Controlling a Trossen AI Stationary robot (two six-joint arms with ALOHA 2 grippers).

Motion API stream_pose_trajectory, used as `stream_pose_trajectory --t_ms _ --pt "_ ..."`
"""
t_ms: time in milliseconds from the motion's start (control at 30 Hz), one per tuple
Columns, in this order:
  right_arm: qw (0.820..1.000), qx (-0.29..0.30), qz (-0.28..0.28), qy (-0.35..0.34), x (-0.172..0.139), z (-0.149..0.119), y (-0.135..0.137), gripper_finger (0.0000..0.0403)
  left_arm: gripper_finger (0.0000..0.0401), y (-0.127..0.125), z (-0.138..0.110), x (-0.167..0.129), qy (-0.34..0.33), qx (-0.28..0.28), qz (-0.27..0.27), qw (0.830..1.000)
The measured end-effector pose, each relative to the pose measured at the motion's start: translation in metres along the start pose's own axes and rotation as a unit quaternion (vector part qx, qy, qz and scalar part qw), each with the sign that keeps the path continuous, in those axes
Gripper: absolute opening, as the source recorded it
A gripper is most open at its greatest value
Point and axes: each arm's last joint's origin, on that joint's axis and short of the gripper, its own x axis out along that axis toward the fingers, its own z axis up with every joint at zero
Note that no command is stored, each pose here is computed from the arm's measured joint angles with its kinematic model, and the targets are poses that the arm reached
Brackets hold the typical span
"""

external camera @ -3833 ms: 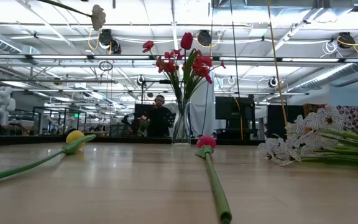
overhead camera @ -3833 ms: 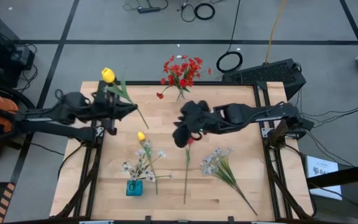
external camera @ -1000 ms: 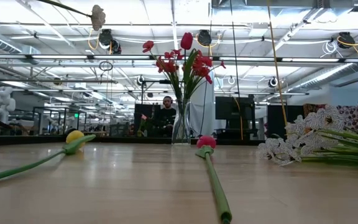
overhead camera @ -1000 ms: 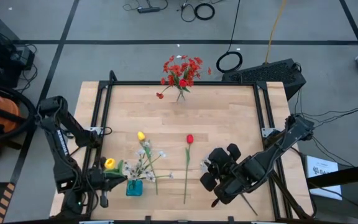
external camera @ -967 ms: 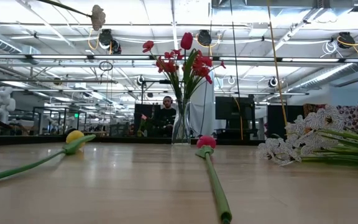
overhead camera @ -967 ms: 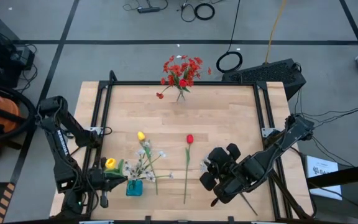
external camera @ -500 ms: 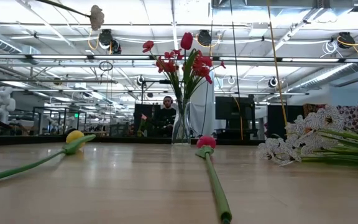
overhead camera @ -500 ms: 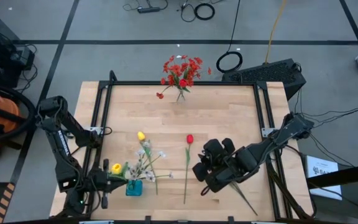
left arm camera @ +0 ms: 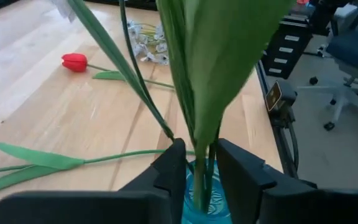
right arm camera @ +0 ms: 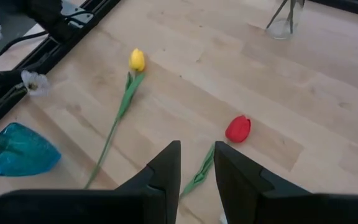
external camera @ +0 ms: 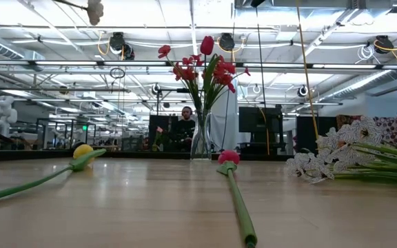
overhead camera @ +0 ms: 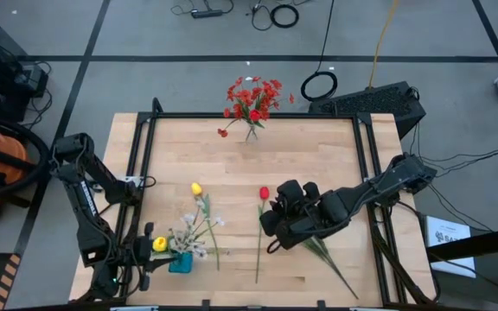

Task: Sort flowers into vase by color
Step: Put the right yellow flower into the blue vase, then put the white flowers into the blue vase

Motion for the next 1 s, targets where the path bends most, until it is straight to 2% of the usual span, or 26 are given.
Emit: stream_pose_trajectory --t_ms 300,500,633,833,1000 --pt "1.000 -0.002 -0.007 -0.003 0.005 0.006 -0.002 0.0089 0.0107 0.010 0.009 -0.010 0.067 0.003 -0.029 0.997" --pt "1.000 0.001 -0.011 -0.004 0.007 0.009 -0.003 0.0089 0.0107 0.029 0.027 -0.028 0.124 -0.011 -0.067 0.990" --pt "1.000 0.001 -0.011 0.003 0.008 0.009 -0.003 0.0089 0.0107 0.046 0.034 -0.036 0.144 -0.014 -0.060 0.988" --pt "0.993 -0.011 -0.026 0.116 0.018 -0.006 -0.011 0.0089 0.0107 0.077 0.033 -0.043 0.169 -0.007 0.026 0.985" --pt "0.967 -0.029 -0.055 0.249 0.037 -0.035 -0.026 0.0089 0.0107 0.090 0.035 -0.047 0.175 -0.013 0.061 0.983"
